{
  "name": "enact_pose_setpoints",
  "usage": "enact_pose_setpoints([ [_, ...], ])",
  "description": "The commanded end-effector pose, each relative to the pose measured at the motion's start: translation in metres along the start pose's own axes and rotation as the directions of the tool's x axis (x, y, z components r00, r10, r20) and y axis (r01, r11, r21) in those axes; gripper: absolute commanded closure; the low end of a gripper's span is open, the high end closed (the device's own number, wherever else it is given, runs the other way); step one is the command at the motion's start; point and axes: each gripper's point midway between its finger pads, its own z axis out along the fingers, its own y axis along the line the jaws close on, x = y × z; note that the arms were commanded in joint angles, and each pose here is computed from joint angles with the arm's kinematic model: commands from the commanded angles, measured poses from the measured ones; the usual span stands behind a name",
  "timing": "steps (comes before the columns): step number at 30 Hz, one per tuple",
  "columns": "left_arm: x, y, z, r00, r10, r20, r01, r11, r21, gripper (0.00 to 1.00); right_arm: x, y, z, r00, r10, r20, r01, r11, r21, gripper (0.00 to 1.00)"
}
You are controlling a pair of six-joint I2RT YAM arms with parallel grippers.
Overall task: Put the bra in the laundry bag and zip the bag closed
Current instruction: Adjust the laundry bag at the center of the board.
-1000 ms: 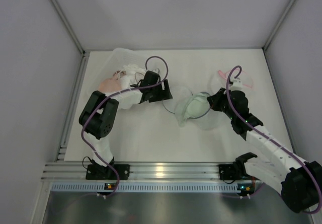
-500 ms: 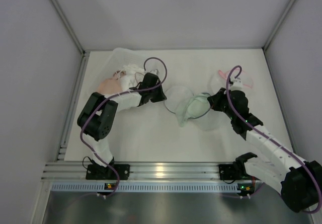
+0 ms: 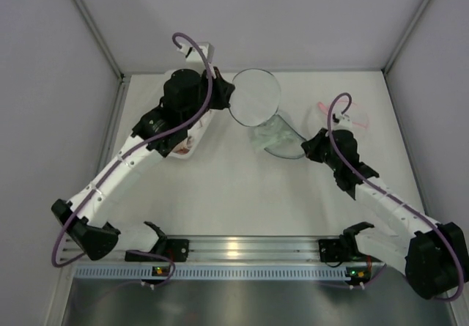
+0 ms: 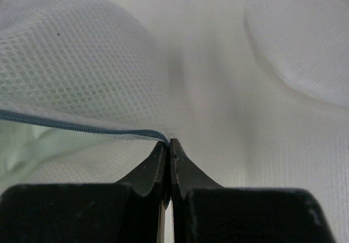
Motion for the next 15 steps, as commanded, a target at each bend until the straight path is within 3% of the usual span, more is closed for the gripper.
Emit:
enact_pose_setpoints([
  [1, 0.009, 0.013, -0.015, 0.993, 0.102, -0.050, -0.108, 0.988, -0.113, 1.00, -0.029, 0.016, 0.008, 0.997, 0.048, 0.064, -0.047, 0.999, -0.023, 1.00],
  [3, 0.006, 0.017, -0.015, 0.992, 0.123, -0.041, -0.128, 0.980, -0.152, 1.00, -0.029, 0.019, 0.011, 0.999, 0.044, 0.022, -0.044, 0.999, -0.004, 1.00],
  [6, 0.017, 0.021, -0.010, 0.982, 0.148, -0.115, -0.167, 0.970, -0.175, 1.00, -0.035, 0.042, 0.018, 0.996, 0.076, -0.041, -0.078, 0.995, -0.054, 1.00],
  [8, 0.037, 0.034, 0.007, 0.967, 0.172, -0.185, -0.214, 0.949, -0.232, 1.00, -0.045, 0.061, 0.020, 0.997, 0.079, -0.023, -0.080, 0.992, -0.098, 1.00],
  [11, 0.048, 0.027, 0.004, 0.962, 0.144, -0.232, -0.190, 0.964, -0.187, 1.00, -0.035, 0.075, 0.022, 0.992, 0.016, -0.125, -0.030, 0.994, -0.109, 1.00],
  [13, 0.056, 0.047, -0.002, 0.957, 0.134, -0.257, -0.202, 0.944, -0.260, 1.00, -0.008, 0.067, 0.016, 0.972, -0.057, -0.226, 0.049, 0.998, -0.040, 1.00],
  [15, 0.059, 0.059, -0.006, 0.958, 0.047, -0.283, -0.123, 0.958, -0.259, 1.00, 0.006, 0.069, 0.001, 0.954, -0.092, -0.286, 0.086, 0.996, -0.034, 1.00],
])
